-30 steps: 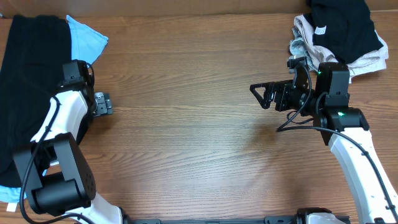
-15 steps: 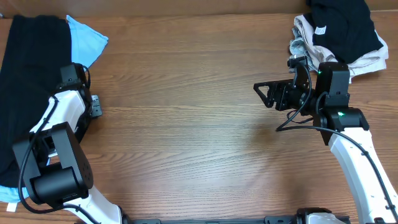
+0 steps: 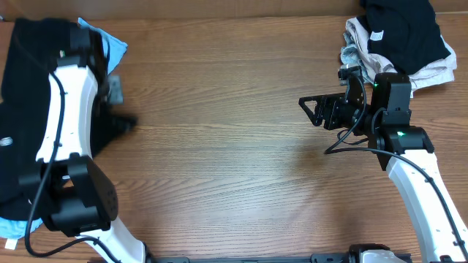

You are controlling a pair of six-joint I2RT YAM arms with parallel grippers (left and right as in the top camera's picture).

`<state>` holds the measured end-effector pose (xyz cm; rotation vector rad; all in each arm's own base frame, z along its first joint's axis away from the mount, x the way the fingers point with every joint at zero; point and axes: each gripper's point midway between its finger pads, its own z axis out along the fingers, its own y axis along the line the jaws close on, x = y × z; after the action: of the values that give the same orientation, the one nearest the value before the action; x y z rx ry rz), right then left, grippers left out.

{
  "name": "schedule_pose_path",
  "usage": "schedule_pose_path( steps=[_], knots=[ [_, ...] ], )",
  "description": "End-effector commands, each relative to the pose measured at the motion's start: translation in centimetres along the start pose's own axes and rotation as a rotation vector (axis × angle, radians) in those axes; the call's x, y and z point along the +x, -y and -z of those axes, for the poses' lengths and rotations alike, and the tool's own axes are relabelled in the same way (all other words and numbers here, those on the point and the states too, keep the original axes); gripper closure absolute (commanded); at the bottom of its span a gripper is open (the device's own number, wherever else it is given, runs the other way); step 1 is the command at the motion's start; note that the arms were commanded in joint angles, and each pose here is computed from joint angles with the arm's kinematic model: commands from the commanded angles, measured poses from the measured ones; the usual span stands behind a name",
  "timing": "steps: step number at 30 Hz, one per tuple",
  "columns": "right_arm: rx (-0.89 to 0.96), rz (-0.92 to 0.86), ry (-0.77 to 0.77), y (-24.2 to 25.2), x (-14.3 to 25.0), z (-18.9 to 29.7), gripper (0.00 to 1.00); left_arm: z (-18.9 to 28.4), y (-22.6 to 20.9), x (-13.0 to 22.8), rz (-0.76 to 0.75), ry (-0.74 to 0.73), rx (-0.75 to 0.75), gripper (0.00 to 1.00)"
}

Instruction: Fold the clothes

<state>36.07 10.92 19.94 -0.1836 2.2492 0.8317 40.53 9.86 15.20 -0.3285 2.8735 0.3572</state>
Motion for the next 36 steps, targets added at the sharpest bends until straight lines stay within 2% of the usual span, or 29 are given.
schedule_pose_path(
  steps=[1, 5, 9, 18, 20, 27, 32, 36],
  knots=[
    [-0.005, 0.011, 0.016, -0.4, -0.8, 0.1, 0.32, 7.4, 2.8, -3.6, -0.018, 0.162, 0.096, 0.96],
    [-0.006, -0.009, 0.015, -0.4, -0.8, 0.1, 0.32, 16.6, 3.9, -5.9, -0.042, 0.357, 0.142, 0.96],
    [-0.007, -0.011, 0.012, -0.5, -0.7, 0.1, 0.31, 23.6, 4.9, -7.3, -0.042, 0.551, 0.226, 0.96],
    [-0.023, 0.002, -0.004, -1.3, -0.4, -0.3, 0.30, 37.0, 10.5, -8.1, -0.140, 0.914, 0.645, 0.96],
    [-0.023, 0.000, -0.008, -1.3, -0.3, -0.4, 0.26, 39.5, 11.8, -8.1, -0.150, 0.974, 0.742, 0.96],
    [-0.020, -0.014, -0.026, -1.2, 0.2, -0.4, 0.25, 46.6, 15.2, -7.6, -0.197, 1.139, 1.004, 0.96],
    [-0.016, -0.024, -0.045, -0.8, 1.0, -0.7, 0.24, 49.8, 16.3, -7.0, -0.221, 1.227, 1.084, 0.96],
    [-0.013, -0.041, -0.072, 0.0, 1.6, -1.6, 0.22, 50.4, 16.9, -6.6, -0.222, 1.228, 1.112, 0.96]
  ],
)
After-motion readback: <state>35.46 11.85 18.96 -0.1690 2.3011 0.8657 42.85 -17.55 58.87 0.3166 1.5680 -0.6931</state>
